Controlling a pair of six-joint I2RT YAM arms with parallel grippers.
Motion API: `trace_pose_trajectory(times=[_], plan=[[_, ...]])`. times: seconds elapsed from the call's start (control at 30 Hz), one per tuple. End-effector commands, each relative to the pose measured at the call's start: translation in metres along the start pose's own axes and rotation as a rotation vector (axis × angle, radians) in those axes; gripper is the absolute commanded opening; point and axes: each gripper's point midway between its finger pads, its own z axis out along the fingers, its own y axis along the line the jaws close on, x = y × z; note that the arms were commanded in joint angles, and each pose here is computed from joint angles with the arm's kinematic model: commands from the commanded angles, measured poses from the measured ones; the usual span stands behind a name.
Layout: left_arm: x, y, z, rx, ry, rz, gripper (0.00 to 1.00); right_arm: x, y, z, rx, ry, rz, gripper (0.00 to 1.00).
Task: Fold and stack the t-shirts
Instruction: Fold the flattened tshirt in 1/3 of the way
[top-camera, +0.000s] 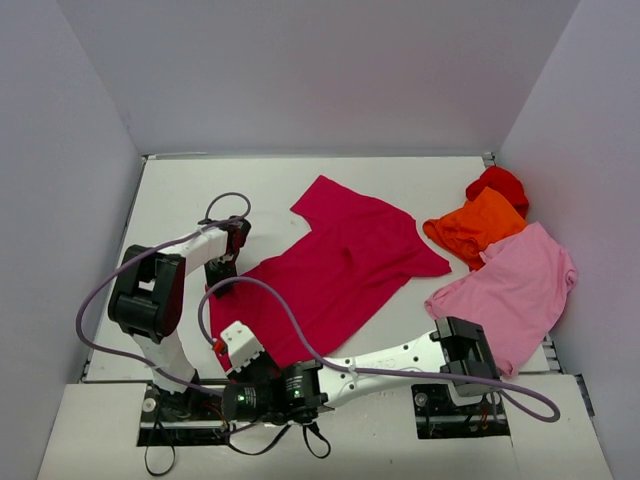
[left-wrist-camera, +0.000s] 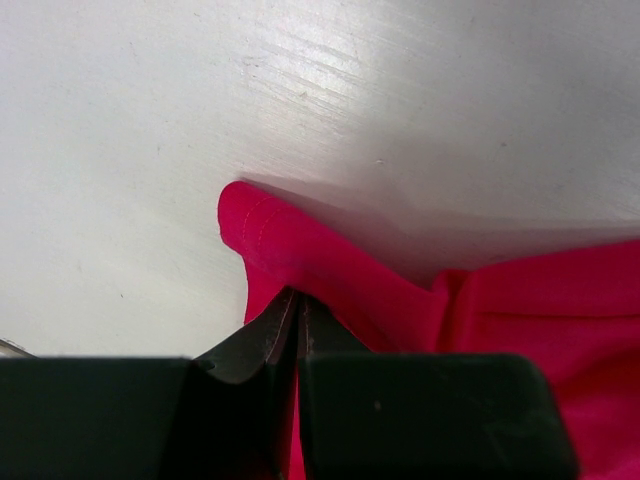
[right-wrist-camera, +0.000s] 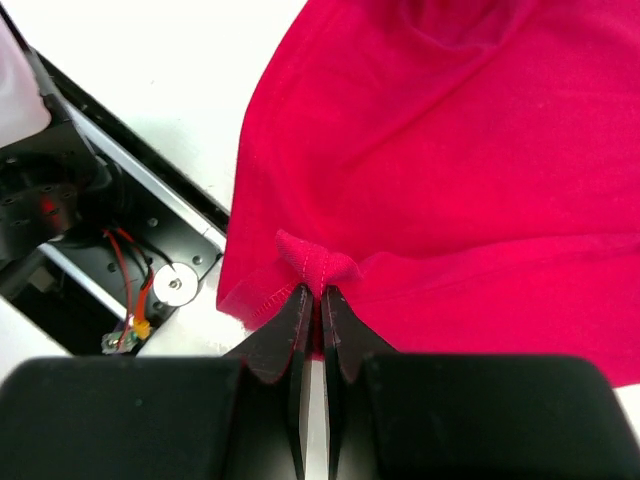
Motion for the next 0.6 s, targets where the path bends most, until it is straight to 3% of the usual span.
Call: trace_pose_trajectory(times=[0.0, 0.27, 0.57], plan=[[-0.018, -0.012, -0.01, 0.056, -0.065, -0.038, 0.0, -0.044, 0.002, 0.006, 0.002, -0.109, 0.052, 0.0], [-0.014, -0.012, -0.008, 0.056, -0.059, -0.034, 0.0, -0.052, -0.014, 0.043, 0.004, -0.11, 0.077, 0.0], [-0.013, -0.012, -0.006, 0.053, -0.051, -0.032, 0.0, -0.065, -0.001, 0.082, -0.067, -0.118, 0.074, 0.0]])
